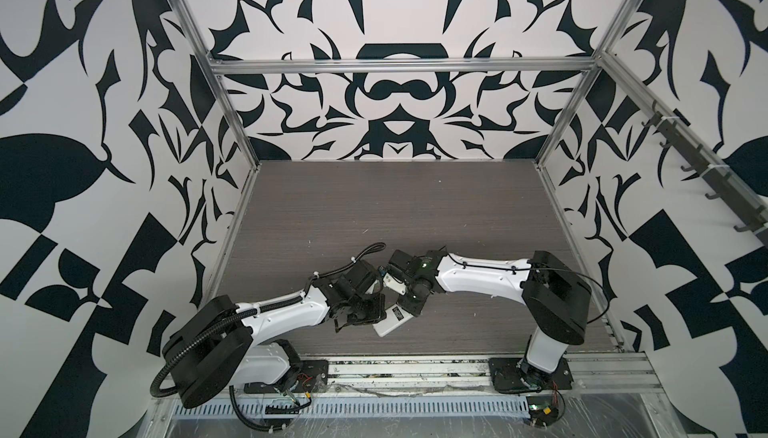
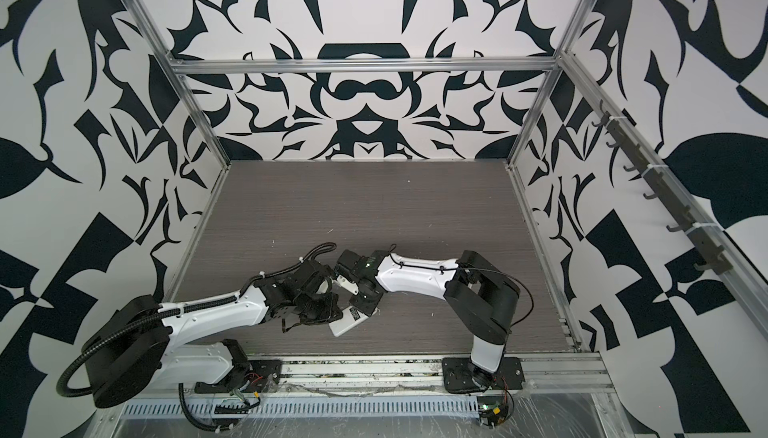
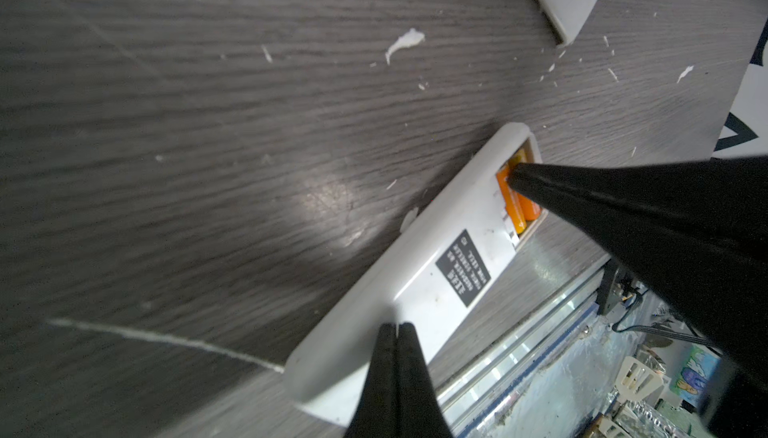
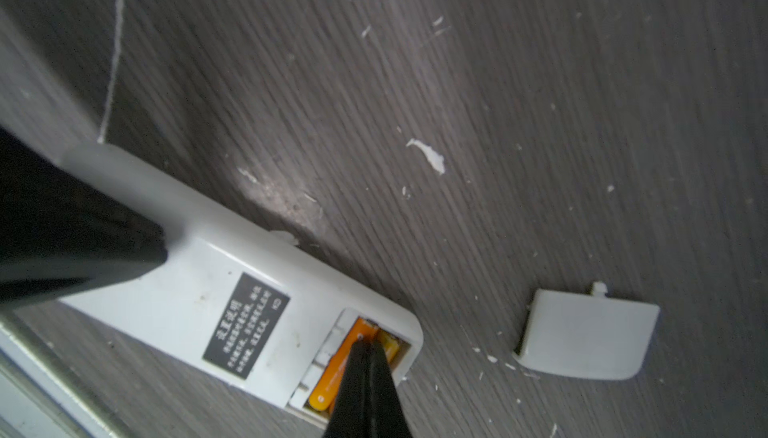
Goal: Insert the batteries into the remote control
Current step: 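Lift the right gripper off the remote and grasp the white battery cover, then carry the white cover to the remote's battery compartment with the right gripper, then slide the cover over the compartment and release it with the right gripper, then push the cover closed with the right gripper while the left gripper steadies the remote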
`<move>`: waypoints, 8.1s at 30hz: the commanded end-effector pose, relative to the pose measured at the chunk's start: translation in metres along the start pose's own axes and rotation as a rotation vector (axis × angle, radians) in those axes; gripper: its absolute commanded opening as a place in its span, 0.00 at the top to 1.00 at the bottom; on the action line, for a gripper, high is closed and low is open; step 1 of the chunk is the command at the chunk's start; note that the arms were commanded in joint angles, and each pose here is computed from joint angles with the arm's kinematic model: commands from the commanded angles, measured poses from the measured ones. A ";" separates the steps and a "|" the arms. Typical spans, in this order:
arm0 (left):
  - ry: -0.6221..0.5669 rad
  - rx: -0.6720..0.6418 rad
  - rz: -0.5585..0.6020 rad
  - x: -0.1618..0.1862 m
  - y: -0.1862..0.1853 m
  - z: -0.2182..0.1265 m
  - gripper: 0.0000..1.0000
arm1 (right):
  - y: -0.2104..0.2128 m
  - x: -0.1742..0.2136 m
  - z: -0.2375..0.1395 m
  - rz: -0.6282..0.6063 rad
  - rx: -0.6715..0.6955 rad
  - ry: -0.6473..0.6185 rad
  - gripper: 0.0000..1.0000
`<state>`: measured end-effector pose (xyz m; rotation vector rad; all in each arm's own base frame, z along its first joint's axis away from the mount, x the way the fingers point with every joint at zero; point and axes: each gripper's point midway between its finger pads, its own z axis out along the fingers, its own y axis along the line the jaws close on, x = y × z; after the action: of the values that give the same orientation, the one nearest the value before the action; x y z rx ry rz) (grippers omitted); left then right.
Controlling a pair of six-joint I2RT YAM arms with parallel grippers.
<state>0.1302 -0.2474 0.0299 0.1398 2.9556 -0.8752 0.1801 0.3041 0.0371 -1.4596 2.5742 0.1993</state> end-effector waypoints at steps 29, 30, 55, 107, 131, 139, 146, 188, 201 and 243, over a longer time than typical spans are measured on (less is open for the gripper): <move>0.134 -0.162 0.256 0.066 -0.023 0.029 1.00 | -0.098 0.003 -0.010 0.187 -0.010 -0.010 0.13; 0.134 -0.169 0.255 0.066 -0.020 0.030 1.00 | -0.098 0.004 -0.007 0.181 -0.011 0.000 0.13; 0.087 -0.170 0.091 0.039 0.022 0.009 1.00 | -0.080 0.017 0.028 0.048 -0.005 0.109 0.40; -0.020 0.023 -0.007 0.038 0.031 -0.027 1.00 | 0.016 0.034 -0.035 -0.345 -0.077 0.063 0.93; -0.027 0.026 -0.020 0.041 0.036 -0.031 1.00 | 0.017 0.033 -0.017 -0.413 -0.038 0.115 0.98; -0.030 0.029 -0.021 0.040 0.036 -0.031 1.00 | 0.017 0.033 -0.013 -0.415 -0.040 0.126 0.98; -0.028 0.031 -0.022 0.040 0.036 -0.032 1.00 | 0.019 0.033 -0.011 -0.422 -0.040 0.133 0.98; -0.027 0.027 -0.025 0.038 0.035 -0.032 1.00 | 0.022 0.038 -0.011 -0.448 -0.014 0.133 0.68; -0.024 0.023 -0.024 0.038 0.035 -0.034 1.00 | 0.023 0.033 -0.015 -0.444 -0.008 0.099 0.41; -0.116 -0.155 0.028 -0.011 0.030 -0.037 0.78 | 0.019 0.029 -0.045 0.333 -0.136 -0.117 0.55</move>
<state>0.1366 -0.2014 0.0425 0.1166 2.9106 -0.6338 0.1451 0.2712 0.0775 -1.0426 2.7300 0.4419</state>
